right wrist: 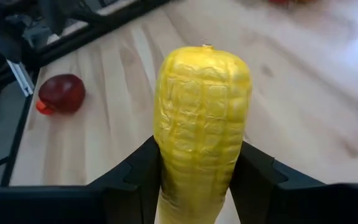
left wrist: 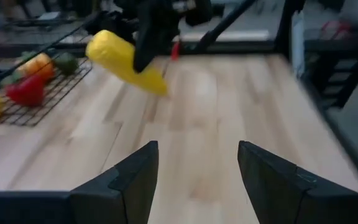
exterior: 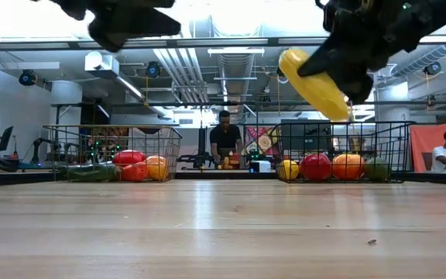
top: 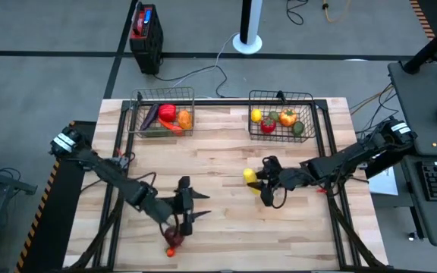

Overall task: Sort produce into baskets
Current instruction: Put the corn into the brown wire basket

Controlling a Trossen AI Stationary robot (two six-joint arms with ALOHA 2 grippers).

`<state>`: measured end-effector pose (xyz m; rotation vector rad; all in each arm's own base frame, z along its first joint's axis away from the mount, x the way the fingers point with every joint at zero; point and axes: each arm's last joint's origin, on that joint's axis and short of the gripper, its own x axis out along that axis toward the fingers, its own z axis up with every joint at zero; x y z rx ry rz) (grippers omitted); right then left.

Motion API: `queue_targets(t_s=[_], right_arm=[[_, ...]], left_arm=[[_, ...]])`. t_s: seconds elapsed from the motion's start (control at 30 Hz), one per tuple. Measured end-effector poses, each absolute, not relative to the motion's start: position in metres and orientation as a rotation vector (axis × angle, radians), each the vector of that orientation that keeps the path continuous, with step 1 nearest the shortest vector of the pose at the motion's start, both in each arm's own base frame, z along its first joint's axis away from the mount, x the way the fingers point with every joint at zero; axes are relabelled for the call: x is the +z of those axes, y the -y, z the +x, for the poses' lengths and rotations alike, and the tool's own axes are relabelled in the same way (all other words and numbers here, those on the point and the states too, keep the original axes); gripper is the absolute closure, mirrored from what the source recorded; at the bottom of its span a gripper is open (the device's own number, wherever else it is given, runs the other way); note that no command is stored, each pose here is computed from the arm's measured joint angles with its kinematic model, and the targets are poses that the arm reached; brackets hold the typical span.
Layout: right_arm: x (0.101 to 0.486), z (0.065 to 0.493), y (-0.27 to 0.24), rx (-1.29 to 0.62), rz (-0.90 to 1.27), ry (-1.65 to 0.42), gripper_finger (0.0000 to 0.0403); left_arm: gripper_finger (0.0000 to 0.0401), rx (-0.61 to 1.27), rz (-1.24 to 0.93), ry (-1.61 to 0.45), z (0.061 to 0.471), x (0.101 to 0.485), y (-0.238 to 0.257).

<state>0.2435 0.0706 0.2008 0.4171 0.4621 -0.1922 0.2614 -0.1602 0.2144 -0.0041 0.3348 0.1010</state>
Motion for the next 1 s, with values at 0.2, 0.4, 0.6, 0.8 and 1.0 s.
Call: queue_targets(t_s=[0.2,0.4,0.6,0.8,1.0], right_arm=[[0.207,0.244,-0.078,-0.156,0.287,-0.402,0.0256],[0.208,0.247,-0.085,-0.163,0.216,-0.341,0.0256],[0.192,0.265,-0.094,-0.132,0.183,-0.287,0.0256],[0.173,0.283,-0.108,-0.098,0.129,-0.251,0.0256],[0.173,0.314,-0.124,-0.078,0.049,-0.238,0.0255]], left_arm=[[0.0208,0.033,-0.043,-0.157,0.266,0.211,0.140],[0.0209,0.074,-0.062,-0.076,0.267,0.209,0.125],[0.0206,0.099,-0.069,-0.067,0.271,0.210,0.118],[0.0168,0.099,-0.074,-0.050,0.271,0.213,0.117],[0.0118,0.114,-0.051,-0.069,0.271,0.210,0.113]])
